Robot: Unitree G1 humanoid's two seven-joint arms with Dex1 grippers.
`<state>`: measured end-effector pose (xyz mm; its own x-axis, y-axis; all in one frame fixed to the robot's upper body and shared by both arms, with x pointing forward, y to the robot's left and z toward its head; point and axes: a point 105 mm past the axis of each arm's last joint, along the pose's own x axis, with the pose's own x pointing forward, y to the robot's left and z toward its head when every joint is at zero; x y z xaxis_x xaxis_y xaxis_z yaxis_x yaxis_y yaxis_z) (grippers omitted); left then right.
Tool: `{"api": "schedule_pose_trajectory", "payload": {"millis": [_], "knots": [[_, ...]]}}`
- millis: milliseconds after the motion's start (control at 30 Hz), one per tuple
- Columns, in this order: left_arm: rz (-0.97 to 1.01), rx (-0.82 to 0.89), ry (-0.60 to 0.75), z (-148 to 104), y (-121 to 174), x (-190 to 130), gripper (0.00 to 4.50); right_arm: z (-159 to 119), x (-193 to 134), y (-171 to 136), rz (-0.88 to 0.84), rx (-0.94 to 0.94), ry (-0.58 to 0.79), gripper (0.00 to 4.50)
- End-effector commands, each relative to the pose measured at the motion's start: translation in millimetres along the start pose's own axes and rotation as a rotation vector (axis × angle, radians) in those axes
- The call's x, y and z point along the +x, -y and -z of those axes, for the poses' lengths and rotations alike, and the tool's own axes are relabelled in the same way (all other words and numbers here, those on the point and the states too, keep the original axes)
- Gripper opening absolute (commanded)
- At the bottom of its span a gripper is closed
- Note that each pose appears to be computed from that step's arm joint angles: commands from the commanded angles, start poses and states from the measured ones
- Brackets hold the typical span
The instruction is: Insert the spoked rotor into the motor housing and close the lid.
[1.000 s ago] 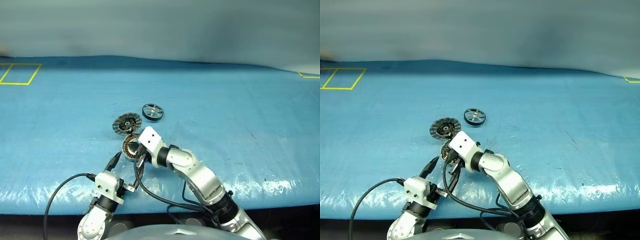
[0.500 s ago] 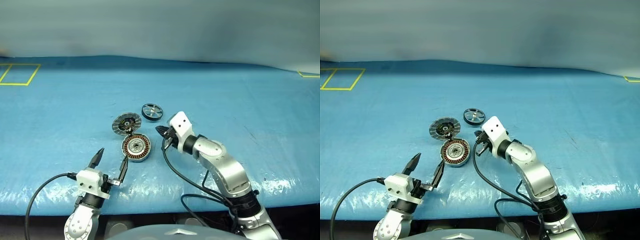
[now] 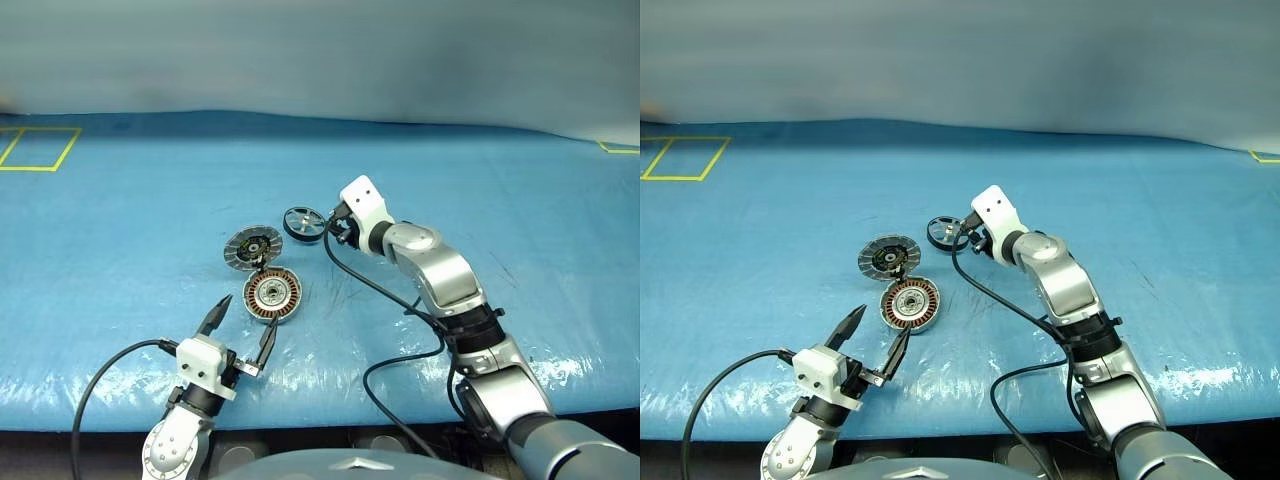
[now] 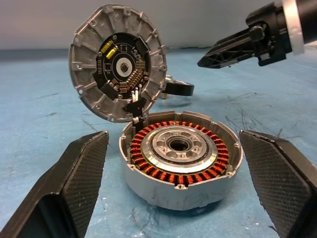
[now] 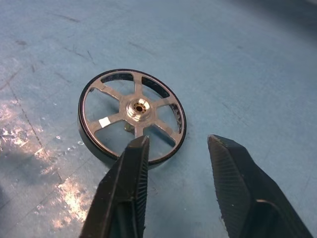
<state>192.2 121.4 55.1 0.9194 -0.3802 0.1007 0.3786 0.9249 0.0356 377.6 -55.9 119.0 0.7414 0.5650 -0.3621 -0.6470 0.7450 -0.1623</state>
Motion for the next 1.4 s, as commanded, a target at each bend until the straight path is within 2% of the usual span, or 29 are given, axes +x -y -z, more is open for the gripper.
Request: {"api": "schedule_pose_trajectory", "payload": {"millis": [33, 400, 633, 900, 1000, 1167, 1400], "knots": [[0.017, 0.005, 0.024, -4, 6, 3, 4.5, -16, 2, -3, -0.067, 0.019, 0.03, 2.2], [0.008, -0.021, 0.03, -1, 10, 6, 4.5, -7, 19, -9, -0.205, -0.11, -0.055, 2.2], [-0.014, -0.033, 0.033, 0, 11, 4, 4.5, -3, 32, -4, -0.18, -0.128, -0.075, 2.2], [-0.032, -0.04, 0.027, 2, 12, 1, 4.5, 14, 34, -5, -0.188, -0.132, -0.147, 2.2], [-0.031, -0.044, 0.022, 3, 13, 0, 4.5, 23, 31, -9, -0.194, -0.148, -0.171, 1.65], [-0.021, -0.055, 0.011, 7, 15, 1, 4.5, 32, 28, -16, -0.212, -0.146, -0.182, 0.05], [-0.009, -0.059, 0.008, 8, 18, 2, 4.5, 33, 21, -16, -0.197, -0.132, -0.169, 0.05]]}}
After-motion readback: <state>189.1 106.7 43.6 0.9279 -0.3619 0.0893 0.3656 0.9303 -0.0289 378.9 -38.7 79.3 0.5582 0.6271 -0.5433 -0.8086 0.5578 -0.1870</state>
